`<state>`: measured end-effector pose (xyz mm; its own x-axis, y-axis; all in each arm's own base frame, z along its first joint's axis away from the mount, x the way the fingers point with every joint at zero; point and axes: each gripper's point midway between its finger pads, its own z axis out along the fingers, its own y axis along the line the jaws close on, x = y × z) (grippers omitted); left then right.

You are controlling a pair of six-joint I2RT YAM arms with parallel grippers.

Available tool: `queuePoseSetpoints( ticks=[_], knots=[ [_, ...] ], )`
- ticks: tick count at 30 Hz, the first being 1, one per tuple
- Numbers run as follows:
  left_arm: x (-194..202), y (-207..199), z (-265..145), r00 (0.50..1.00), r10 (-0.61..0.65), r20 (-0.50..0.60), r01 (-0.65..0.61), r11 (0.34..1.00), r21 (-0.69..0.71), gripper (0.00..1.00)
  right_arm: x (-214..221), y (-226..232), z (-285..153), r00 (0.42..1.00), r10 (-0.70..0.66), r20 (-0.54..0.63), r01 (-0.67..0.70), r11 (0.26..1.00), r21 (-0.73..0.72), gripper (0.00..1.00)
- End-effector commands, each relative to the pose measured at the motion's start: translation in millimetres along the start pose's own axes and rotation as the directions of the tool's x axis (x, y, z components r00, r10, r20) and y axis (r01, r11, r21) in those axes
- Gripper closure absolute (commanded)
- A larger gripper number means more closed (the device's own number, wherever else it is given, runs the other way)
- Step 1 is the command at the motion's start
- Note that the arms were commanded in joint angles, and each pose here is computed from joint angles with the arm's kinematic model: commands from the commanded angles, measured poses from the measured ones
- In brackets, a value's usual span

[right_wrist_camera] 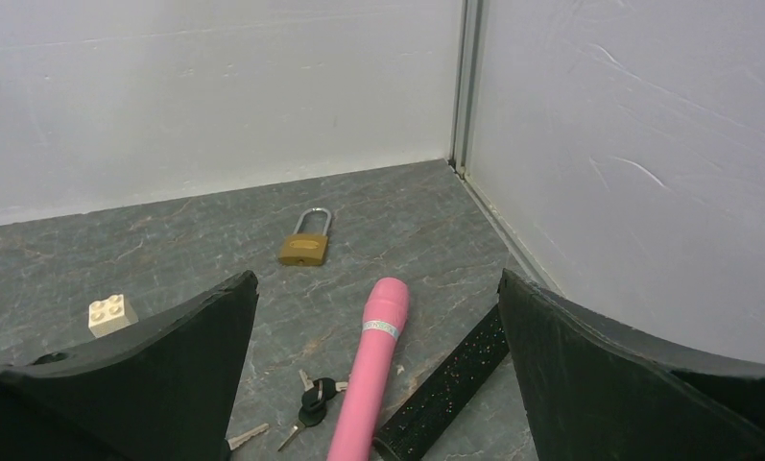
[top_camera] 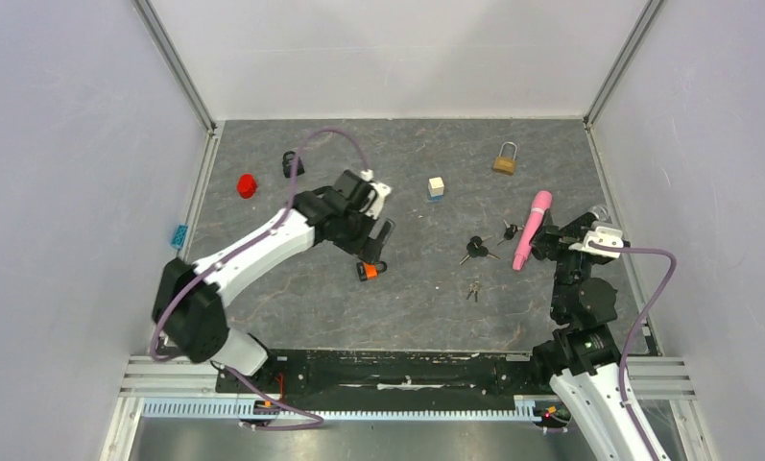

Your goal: Unlock with the key

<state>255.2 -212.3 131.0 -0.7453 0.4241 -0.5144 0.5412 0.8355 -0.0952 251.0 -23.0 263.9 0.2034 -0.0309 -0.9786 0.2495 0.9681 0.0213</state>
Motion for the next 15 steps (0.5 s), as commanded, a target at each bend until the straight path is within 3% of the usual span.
queuePoseSetpoints(
  ticks=[1,9,15],
  knots=[
    [-5.4,0.4,17.5,0.946,0.295,-0.136,-0.302,0.952,-0.038,0.02,-13.7,3.6,1.1,1.000,0.017,0.022,-0.017,1.000,-0.017,0.02],
    [12.6,10.9,62.1,0.823,0.389,-0.414,-0.420,0.907,0.018,0.05,-11.5,5.5,1.4,1.000,0.015,0.017,-0.014,1.000,-0.024,0.02],
    [18.8,11.8,85.6,0.794,0.397,-0.460,-0.428,0.903,0.040,0.09,-12.9,7.0,-0.6,1.000,0.014,0.024,-0.013,0.999,-0.031,0.02]
  ],
)
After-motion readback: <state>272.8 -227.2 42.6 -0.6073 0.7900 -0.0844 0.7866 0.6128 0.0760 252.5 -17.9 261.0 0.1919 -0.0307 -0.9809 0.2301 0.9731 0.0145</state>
